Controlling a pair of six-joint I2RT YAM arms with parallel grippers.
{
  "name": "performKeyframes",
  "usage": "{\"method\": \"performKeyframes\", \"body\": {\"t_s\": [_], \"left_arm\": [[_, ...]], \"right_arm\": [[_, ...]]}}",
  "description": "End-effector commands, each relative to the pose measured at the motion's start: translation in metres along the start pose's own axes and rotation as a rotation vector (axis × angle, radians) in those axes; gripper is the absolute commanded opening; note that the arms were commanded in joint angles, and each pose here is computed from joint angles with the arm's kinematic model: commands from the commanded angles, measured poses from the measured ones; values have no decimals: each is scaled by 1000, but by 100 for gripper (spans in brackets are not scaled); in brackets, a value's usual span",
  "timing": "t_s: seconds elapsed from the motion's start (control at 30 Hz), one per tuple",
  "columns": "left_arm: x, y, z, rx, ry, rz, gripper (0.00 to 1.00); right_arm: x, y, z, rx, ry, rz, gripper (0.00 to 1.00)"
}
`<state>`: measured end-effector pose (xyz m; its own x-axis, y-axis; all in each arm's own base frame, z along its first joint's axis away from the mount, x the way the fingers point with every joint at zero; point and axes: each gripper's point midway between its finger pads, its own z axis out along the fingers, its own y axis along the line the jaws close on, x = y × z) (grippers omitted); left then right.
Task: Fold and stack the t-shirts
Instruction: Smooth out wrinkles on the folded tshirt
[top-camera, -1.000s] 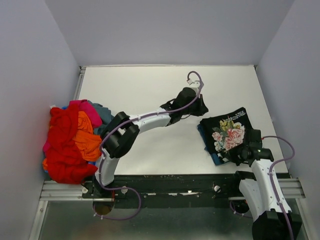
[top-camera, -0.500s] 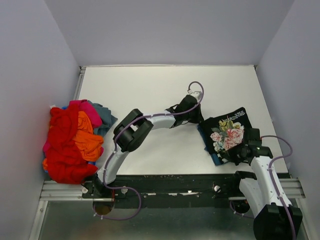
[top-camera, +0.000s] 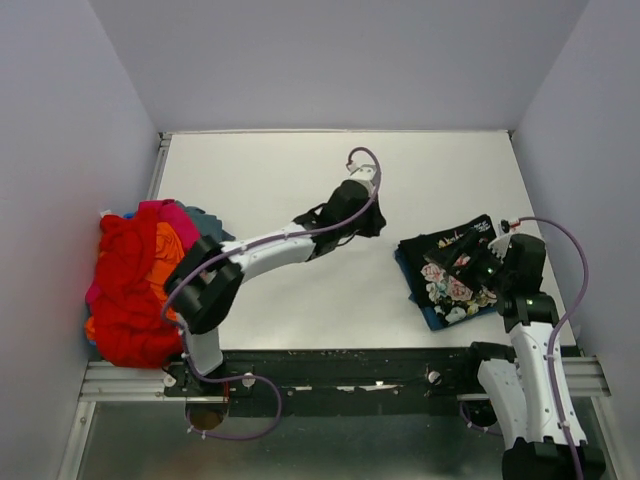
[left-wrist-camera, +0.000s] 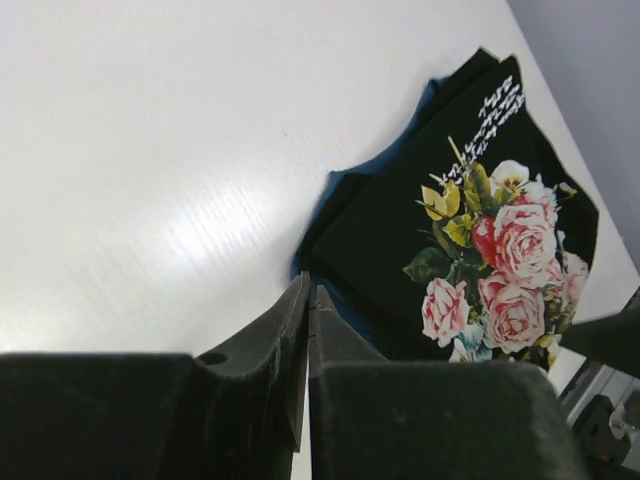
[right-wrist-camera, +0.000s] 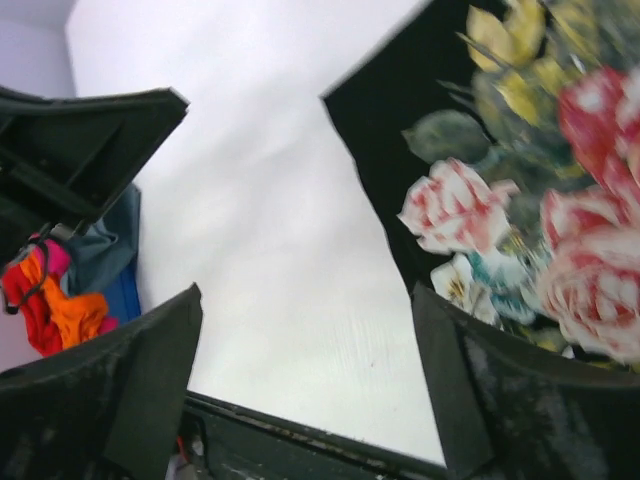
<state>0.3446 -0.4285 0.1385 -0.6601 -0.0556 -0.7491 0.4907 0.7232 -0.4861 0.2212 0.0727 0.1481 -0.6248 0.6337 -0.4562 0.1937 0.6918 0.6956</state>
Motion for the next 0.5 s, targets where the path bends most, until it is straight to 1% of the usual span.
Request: {"method": "performKeyframes", "body": {"t_s": [0.0, 0.07, 0.1, 0.13, 0.2, 0.23, 0.27, 0.37, 0.47], "left_arm": [[-33, 42, -76, -225, -159, 56, 23], [-30, 59, -105, -287, -188, 55, 43], [-26, 69, -117, -318, -198, 49, 55], [-26, 74, -131, -337, -214, 45, 67], [-18, 91, -157, -395, -230, 39, 86], [-16, 98, -170, -419, -249, 41, 97], [-16, 105, -180, -442, -270, 45, 99], [-17, 126, -209, -512, -347, 42, 99], [-21, 131, -226, -517, -419, 54, 99]], "right_arm": [[-31, 61, -9, -293, -107, -248, 100], [-43, 67, -9, -295, -151, -288, 100], [-48, 71, -9, -290, -168, -306, 100], [-53, 72, -5, -277, -176, -322, 100], [-57, 79, 2, -276, -173, -362, 100], [-60, 83, 5, -271, -179, -373, 100], [-61, 86, 10, -270, -176, -385, 100], [-59, 98, 25, -265, -176, -436, 100], [-59, 100, 38, -224, -193, -483, 100]]}}
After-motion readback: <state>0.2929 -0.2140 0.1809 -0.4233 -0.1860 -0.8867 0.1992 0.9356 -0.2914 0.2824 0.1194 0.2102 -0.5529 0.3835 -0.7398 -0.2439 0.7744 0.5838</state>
